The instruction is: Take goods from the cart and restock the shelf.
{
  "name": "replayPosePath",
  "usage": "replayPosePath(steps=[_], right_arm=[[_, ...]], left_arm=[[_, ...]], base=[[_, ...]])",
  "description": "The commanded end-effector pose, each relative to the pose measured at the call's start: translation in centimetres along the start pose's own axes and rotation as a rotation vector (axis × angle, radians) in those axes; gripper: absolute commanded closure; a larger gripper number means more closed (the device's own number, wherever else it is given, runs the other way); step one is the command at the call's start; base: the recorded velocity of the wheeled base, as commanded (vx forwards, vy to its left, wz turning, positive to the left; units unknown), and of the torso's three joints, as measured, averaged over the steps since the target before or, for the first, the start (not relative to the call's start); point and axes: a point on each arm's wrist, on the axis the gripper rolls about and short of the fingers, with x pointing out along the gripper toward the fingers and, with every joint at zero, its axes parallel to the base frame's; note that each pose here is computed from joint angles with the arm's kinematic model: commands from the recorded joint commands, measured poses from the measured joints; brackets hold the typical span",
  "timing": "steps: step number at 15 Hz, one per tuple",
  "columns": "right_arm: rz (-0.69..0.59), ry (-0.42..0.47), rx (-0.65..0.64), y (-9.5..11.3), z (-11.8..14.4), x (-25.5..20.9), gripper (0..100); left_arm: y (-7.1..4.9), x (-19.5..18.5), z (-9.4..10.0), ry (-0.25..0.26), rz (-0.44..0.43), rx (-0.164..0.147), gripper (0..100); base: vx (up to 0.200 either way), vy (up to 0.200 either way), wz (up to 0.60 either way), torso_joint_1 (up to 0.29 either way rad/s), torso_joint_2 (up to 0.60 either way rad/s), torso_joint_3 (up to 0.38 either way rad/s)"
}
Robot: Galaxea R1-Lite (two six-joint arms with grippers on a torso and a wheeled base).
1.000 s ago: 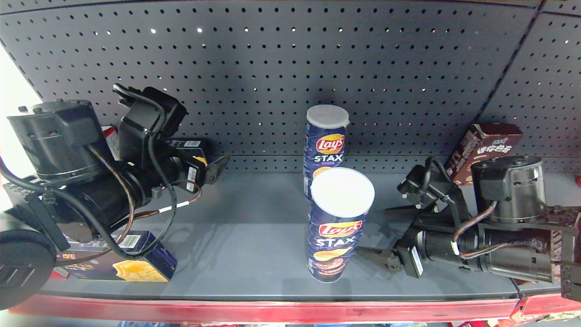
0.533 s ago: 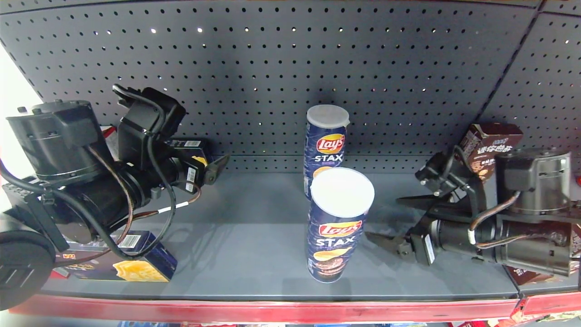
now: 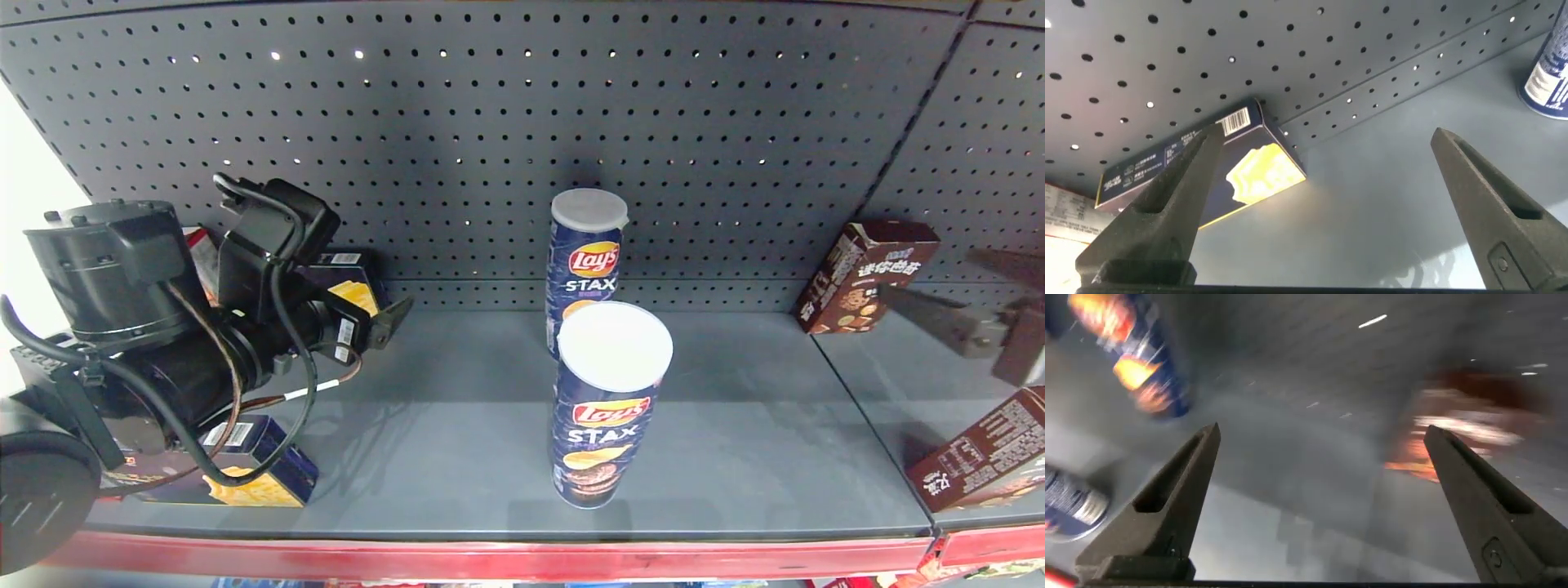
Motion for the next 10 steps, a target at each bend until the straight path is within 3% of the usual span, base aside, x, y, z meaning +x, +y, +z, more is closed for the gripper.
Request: replayPosePath(steps=[1,4,6,8,10], right_arm=[[-0.150,-0.155,-0.006,0.1,-0.1,-8.6,0],[-0.153,-0.124,-0.001,1.9,-3.8,-14.9,0],[-0.139,-0.074,0.028,3.3,-8.0,-18.9,0],[-0.145,-0.022,0.059,4.1,-12.0,-19.5,0],[-0.215,-0.032,0.060,4.1,-14.3,-18.1,0]], left_arm=[[0.0,0.0,-0.1,0.003,-0.001,0.001,0],[0.0,-0.1,-0.1,0.003,-0.001,0.001,0],[0.0,-0.1,0.0,0.000,0.000,0.002,0],[0.0,0.0,0.2,-0.008,-0.001,0.001,0],[0.0,0.0,0.3,-0.011,-0.001,0.001,0]], base=[[0.000,0.000,0.00,0.000,0.00,0.000],[0.000,0.000,0.00,0.000,0.00,0.000],[0.000,0.000,0.00,0.000,0.00,0.000],[0.000,0.000,0.00,0.000,0.00,0.000],[0.000,0.000,0.00,0.000,0.00,0.000]])
